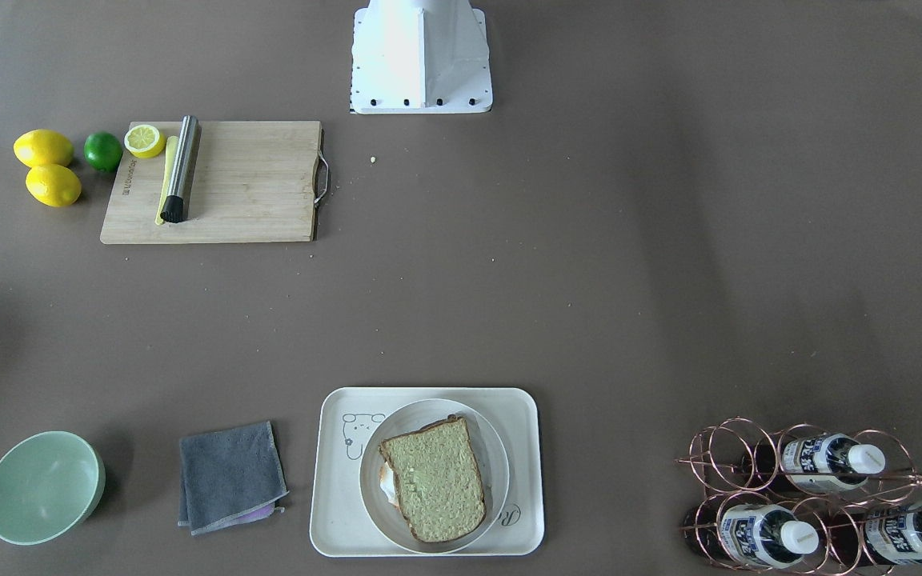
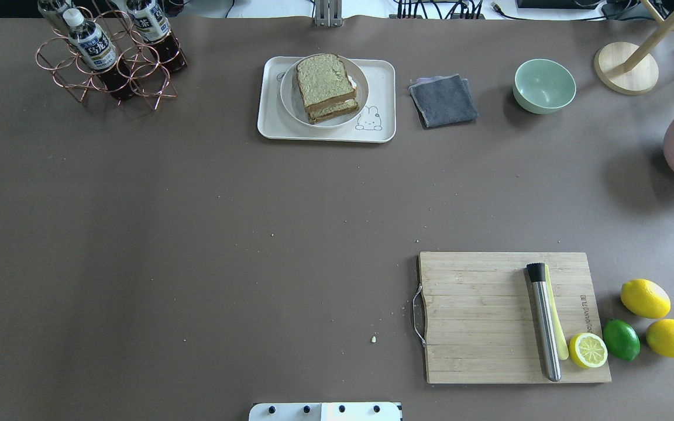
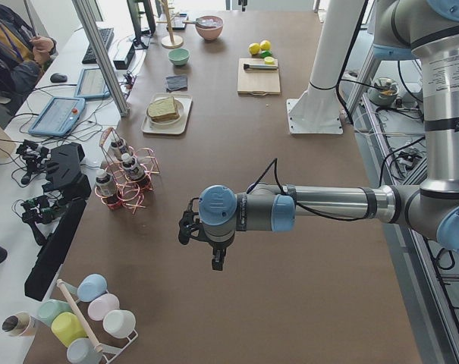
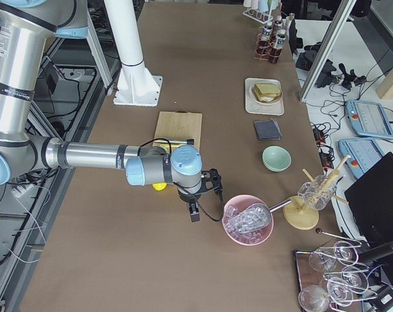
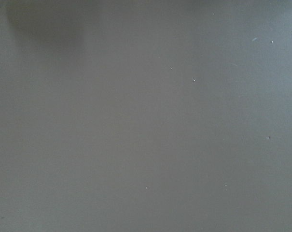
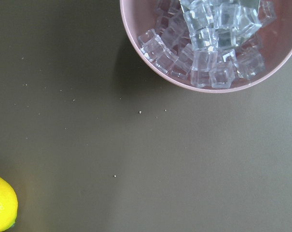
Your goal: Make sandwich and place on tray
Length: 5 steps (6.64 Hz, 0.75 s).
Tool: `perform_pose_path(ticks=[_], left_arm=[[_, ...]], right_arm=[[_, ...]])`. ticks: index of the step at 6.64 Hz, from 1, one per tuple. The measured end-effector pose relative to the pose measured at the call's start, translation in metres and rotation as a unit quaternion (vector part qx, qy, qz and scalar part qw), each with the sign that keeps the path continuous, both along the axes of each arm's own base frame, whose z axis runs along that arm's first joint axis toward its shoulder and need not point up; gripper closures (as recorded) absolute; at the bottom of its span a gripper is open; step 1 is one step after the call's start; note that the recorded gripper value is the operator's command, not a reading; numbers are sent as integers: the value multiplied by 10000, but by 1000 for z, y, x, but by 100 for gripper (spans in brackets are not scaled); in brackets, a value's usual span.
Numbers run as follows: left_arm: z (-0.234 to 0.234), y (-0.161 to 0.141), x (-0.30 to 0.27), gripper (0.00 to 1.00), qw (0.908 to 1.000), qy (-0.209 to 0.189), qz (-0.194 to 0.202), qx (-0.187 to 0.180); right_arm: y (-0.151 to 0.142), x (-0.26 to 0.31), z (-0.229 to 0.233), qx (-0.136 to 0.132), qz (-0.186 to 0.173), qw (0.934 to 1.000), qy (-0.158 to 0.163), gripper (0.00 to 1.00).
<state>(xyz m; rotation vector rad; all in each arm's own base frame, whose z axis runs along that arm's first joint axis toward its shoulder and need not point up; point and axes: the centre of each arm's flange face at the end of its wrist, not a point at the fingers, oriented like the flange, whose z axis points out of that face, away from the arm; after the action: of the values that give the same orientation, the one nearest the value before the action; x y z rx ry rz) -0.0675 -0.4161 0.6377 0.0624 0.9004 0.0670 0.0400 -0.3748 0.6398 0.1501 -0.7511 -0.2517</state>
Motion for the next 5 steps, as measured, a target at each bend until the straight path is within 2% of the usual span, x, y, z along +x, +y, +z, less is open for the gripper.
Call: perform_pose_path(ticks=[5], left_arm=[[2, 6, -6, 2, 10000, 27, -68, 4]], right_arm=[[-2, 0, -2, 21, 9, 10000, -3, 0]])
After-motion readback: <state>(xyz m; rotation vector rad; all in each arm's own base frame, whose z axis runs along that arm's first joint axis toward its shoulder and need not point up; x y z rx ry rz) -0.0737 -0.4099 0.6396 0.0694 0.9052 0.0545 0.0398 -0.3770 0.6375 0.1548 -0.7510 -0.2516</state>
